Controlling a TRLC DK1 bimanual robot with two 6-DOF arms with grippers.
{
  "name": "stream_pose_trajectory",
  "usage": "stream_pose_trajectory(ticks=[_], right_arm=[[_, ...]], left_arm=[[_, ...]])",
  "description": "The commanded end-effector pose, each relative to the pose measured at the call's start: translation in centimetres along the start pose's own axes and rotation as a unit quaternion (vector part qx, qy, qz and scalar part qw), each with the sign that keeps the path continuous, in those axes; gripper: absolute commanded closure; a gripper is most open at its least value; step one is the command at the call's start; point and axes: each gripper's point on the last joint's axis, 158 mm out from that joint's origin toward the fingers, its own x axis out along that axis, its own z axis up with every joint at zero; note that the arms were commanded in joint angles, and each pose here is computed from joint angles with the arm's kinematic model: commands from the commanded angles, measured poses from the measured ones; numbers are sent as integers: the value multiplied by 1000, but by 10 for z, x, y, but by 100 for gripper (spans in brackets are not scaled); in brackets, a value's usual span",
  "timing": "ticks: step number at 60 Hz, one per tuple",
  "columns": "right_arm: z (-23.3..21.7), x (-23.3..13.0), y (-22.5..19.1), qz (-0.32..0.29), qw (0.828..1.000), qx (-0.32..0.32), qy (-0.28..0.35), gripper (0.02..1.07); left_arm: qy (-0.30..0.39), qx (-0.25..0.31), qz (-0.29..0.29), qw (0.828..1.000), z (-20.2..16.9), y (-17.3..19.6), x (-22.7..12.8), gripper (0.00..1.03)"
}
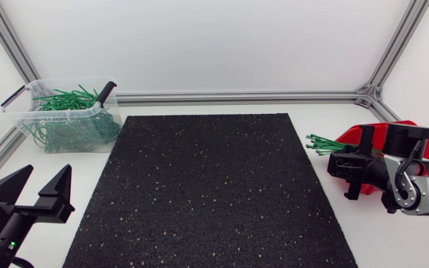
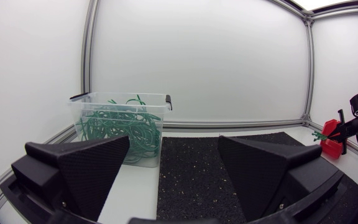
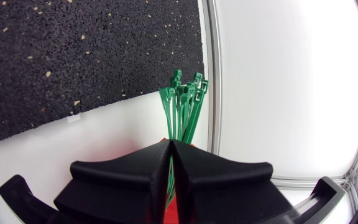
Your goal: Take a green cable tie from the red box, thread the tail through the head to close it, then place it in the transparent bin on the left.
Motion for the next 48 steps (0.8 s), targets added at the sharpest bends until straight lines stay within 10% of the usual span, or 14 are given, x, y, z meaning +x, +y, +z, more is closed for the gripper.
stream_pose_trajectory(ticks=[1,34,48], right_arm=[[1,-15,-12,-3,1000,0,1,101],[83,-132,-123,7,981,159,-108,101],[152,-177,-110,119,968,156,-157,101]], left_arm=[[28,-2,-2,1000,-24,0,2,4],[6,-2,-13,1000,-6,-6,0,4],[-22,-13,-24,999,26,-12,-5,4]])
